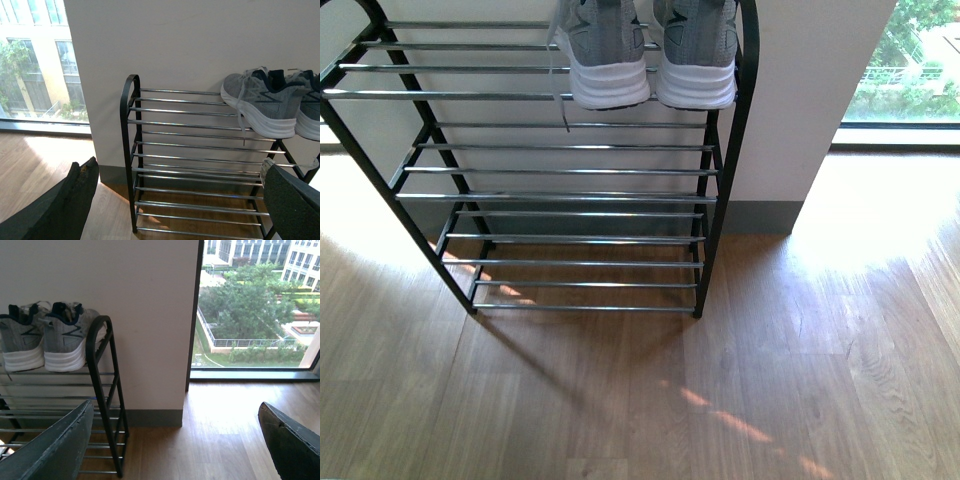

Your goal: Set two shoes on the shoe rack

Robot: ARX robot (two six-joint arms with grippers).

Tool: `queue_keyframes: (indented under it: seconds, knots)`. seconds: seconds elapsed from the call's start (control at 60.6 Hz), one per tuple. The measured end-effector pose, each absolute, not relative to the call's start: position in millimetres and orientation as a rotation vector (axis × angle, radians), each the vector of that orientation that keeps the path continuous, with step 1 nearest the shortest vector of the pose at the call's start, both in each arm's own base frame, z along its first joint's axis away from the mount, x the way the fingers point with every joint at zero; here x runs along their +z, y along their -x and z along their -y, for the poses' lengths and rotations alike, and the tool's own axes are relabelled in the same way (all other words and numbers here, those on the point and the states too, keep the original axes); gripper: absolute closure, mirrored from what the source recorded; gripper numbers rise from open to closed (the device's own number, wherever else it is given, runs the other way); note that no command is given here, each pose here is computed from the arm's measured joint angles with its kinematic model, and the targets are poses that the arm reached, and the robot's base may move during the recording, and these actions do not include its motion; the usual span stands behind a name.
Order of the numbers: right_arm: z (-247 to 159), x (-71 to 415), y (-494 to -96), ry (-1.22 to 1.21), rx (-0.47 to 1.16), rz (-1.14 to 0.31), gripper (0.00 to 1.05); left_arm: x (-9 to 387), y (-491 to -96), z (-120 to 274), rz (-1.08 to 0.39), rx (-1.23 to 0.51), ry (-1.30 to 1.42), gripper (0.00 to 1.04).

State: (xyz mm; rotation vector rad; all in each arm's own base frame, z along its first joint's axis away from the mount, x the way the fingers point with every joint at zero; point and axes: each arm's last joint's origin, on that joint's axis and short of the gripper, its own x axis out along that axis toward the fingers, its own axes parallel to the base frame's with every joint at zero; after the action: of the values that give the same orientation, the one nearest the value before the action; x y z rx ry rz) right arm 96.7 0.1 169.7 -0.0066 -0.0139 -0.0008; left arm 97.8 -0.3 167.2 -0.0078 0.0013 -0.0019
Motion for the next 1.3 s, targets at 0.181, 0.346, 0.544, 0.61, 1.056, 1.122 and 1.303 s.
queue_keyframes:
  seconds: [0.181, 0.346, 0.544, 0.61, 1.056, 1.122, 1.303]
  knots:
    - [-0.2, 169.8, -96.7, 0.007, 0.003, 0.014, 0.09, 167.2, -97.8, 0.2, -0.001, 0.000, 0.008, 0.09]
    - [-0.1, 169.7, -96.8, 0.007, -0.002, 0.013, 0.09, 167.2, -97.8, 0.3, -0.001, -0.003, 0.007, 0.09]
    - [-0.1, 169.8, -96.7, 0.007, 0.000, 0.014, 0.09, 167.2, -97.8, 0.3, -0.001, -0.003, 0.008, 0.09]
    - [-0.1, 169.7, -96.7, 0.007, -0.001, 0.014, 0.09, 167.2, -97.8, 0.3, -0.001, -0.003, 0.007, 0.09]
    - [-0.1, 169.8, -96.7, 0.005, -0.001, 0.014, 0.09, 167.2, -97.8, 0.3, -0.001, -0.003, 0.008, 0.09]
    - [-0.1, 169.8, -96.7, 0.004, 0.001, 0.014, 0.09, 167.2, -97.8, 0.3, -0.001, -0.003, 0.007, 0.09]
    - [-0.2, 169.8, -96.7, 0.004, 0.002, 0.014, 0.09, 167.1, -97.8, 0.2, -0.002, 0.000, 0.008, 0.09]
